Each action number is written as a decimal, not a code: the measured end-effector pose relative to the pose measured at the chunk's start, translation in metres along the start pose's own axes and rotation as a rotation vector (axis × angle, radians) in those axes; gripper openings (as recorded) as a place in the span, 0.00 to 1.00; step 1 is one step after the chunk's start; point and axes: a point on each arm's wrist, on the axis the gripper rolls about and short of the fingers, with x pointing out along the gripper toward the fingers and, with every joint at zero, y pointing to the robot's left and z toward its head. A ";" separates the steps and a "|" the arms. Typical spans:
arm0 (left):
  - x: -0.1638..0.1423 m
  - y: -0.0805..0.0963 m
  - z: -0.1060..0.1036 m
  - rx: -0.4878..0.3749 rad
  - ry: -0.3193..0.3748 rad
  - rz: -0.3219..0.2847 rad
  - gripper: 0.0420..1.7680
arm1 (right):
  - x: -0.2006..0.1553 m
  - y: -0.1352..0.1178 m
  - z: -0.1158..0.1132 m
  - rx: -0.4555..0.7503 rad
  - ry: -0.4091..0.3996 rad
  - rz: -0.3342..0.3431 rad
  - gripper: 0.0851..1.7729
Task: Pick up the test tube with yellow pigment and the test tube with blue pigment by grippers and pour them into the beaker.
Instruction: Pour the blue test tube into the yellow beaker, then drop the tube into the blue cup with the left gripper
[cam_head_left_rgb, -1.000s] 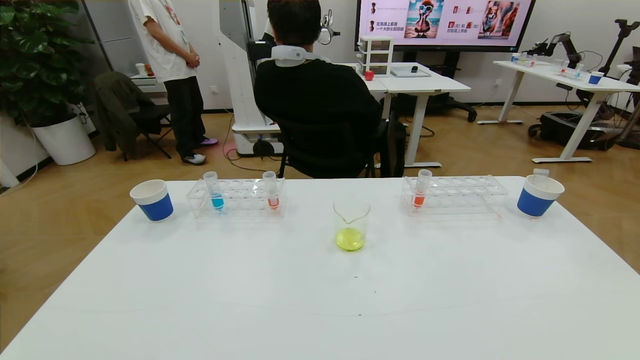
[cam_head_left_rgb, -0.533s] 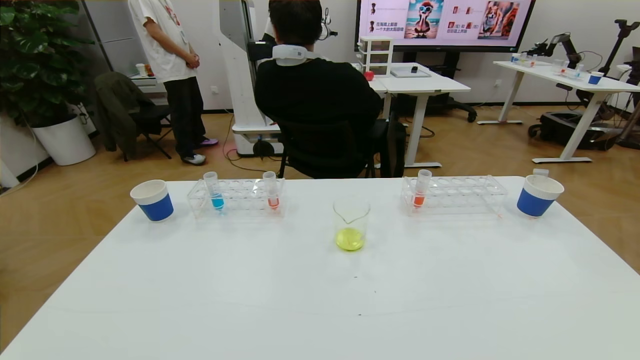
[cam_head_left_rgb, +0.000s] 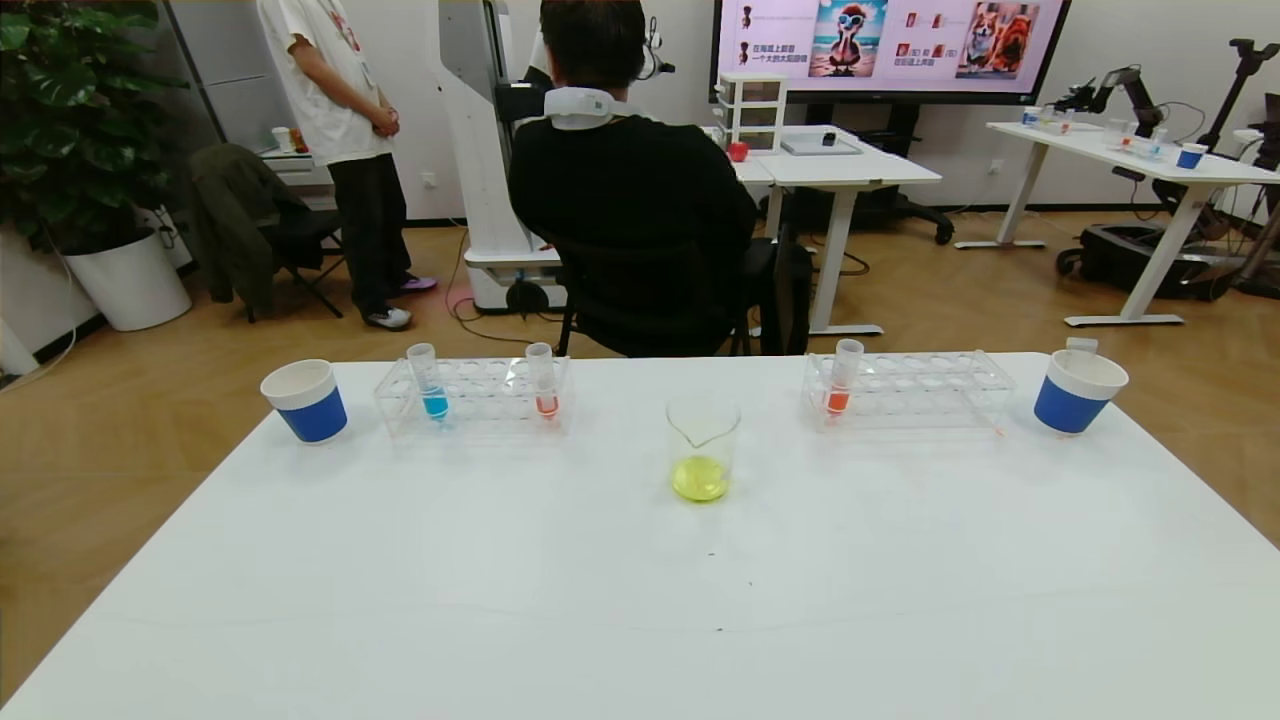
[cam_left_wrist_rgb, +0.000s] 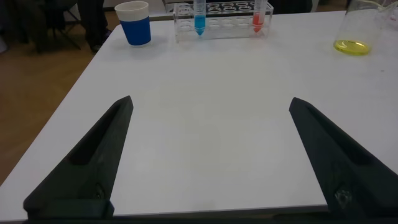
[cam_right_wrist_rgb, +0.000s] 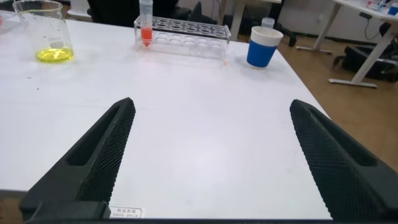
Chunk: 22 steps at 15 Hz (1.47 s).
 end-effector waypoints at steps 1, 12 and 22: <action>0.000 0.000 0.000 0.000 0.000 0.000 0.99 | 0.000 0.001 -0.003 0.018 0.022 0.013 0.98; 0.000 0.000 0.000 0.012 -0.002 -0.005 0.99 | 0.000 0.001 -0.007 0.105 0.064 0.013 0.98; 0.020 0.006 0.151 0.000 -0.142 -0.030 0.99 | 0.000 0.001 -0.007 0.105 0.064 0.013 0.98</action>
